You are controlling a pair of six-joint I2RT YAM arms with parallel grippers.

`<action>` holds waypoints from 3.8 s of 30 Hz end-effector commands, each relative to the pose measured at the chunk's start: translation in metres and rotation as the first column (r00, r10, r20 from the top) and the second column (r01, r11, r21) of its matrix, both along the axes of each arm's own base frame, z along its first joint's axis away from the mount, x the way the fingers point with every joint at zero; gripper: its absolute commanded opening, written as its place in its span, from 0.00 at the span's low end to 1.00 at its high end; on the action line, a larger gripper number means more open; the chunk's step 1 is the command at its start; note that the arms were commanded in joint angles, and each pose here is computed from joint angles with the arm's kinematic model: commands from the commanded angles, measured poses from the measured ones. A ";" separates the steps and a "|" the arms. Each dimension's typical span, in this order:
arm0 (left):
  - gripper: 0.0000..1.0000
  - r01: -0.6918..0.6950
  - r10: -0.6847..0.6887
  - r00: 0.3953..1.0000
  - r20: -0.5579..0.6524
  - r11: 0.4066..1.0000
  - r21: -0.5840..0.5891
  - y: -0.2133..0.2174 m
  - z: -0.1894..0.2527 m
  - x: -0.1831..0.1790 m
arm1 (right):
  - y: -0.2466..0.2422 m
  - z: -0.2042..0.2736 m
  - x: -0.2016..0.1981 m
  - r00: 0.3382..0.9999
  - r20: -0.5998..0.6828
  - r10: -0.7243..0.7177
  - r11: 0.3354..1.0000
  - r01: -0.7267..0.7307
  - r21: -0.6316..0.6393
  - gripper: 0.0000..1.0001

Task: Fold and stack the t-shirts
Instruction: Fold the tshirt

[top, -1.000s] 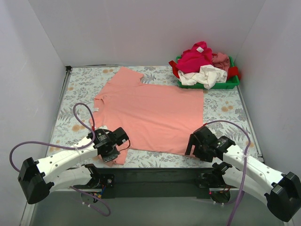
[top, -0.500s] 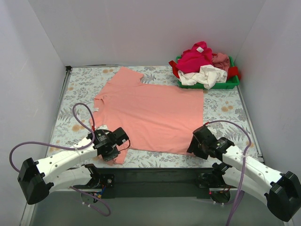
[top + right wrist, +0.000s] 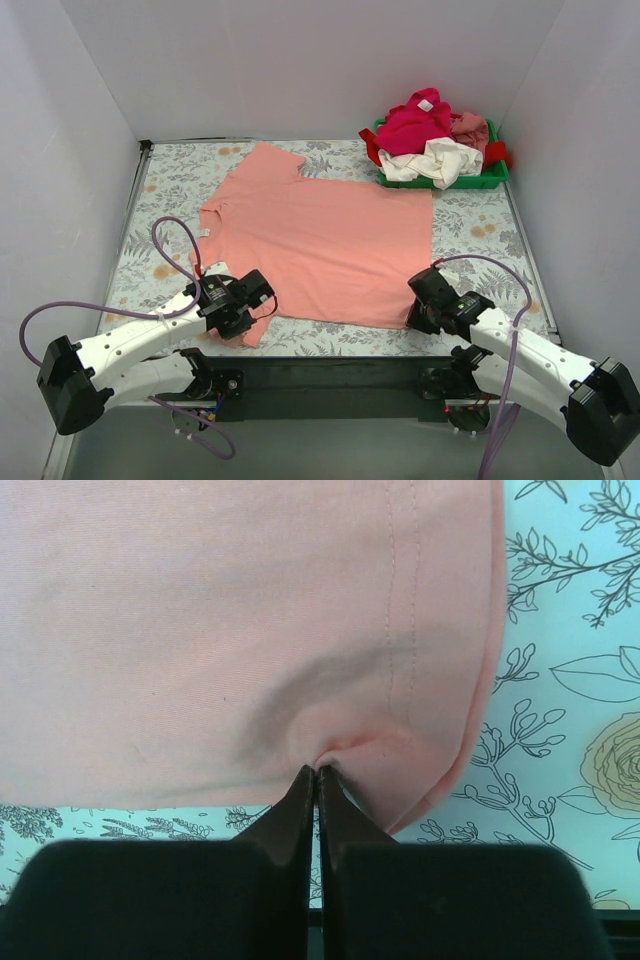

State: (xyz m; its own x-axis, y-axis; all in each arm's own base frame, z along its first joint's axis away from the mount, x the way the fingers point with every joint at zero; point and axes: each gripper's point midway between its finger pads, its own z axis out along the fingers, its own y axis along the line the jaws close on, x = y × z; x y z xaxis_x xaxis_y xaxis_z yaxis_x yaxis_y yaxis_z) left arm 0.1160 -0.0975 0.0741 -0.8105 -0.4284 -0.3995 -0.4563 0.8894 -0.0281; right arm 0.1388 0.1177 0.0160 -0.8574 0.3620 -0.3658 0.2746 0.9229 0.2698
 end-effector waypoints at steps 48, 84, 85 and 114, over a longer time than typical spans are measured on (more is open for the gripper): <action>0.00 -0.084 0.093 0.879 0.467 0.996 -0.039 -0.020 0.079 0.230 | 0.019 0.092 0.155 0.949 0.236 0.209 0.975 -0.184 -0.123 0.01; 0.41 0.014 -0.035 0.903 0.429 0.999 0.053 -0.009 0.029 0.339 | -0.006 0.075 0.216 0.966 0.213 0.144 0.983 -0.115 -0.145 0.22; 0.51 0.007 -0.030 0.903 0.429 0.998 0.054 -0.005 0.029 0.342 | -0.007 0.076 0.218 0.967 0.214 0.141 0.983 -0.111 -0.144 0.27; 0.95 0.049 0.028 0.959 0.281 0.963 -0.264 -0.027 -0.020 0.260 | 0.085 0.053 0.154 0.837 0.256 0.483 0.830 -0.531 0.172 0.98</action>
State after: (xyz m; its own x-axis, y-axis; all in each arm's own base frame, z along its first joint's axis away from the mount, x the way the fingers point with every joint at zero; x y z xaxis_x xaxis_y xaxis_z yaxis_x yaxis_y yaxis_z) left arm 0.3641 -0.1219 0.0474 -0.7045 -0.5339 -0.4676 -0.3885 0.8415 -0.3755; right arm 0.2862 0.2023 0.0708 -0.8803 -0.0068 -0.4744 -0.2725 0.8257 0.4939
